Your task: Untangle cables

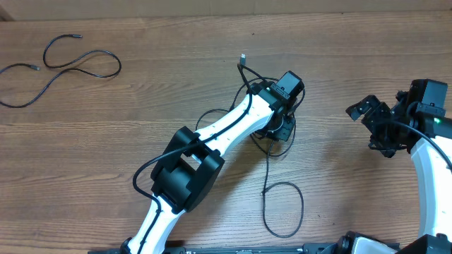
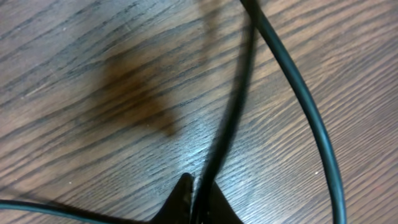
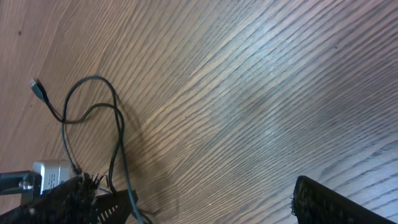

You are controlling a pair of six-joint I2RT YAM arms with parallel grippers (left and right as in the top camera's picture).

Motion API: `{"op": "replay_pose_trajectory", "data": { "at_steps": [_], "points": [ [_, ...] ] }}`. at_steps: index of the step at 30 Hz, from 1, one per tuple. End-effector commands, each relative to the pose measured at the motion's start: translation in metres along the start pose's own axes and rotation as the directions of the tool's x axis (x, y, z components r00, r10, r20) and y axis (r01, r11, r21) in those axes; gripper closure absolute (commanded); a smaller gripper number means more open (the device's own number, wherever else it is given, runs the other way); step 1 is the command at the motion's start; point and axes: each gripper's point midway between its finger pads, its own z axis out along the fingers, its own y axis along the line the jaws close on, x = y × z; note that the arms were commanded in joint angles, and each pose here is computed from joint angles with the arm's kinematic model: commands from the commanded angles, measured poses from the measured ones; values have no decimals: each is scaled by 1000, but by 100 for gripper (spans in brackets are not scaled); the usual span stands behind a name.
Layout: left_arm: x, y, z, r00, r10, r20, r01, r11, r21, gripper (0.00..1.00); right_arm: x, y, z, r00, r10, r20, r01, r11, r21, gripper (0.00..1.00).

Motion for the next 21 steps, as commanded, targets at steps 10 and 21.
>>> {"op": "replay_pose_trajectory", "data": {
  "at_steps": [10, 21],
  "points": [
    [-12, 17, -39, 997, -77, 18, 77, 997, 22, 96, 16, 23, 11, 998, -28, -59, 19, 990, -137, 0],
    [-37, 4, -104, 986, -91, 140, 68, 984, 162, 96, 80, 48, 68, 955, -208, -211, 175, 971, -165, 41]
  ]
}}
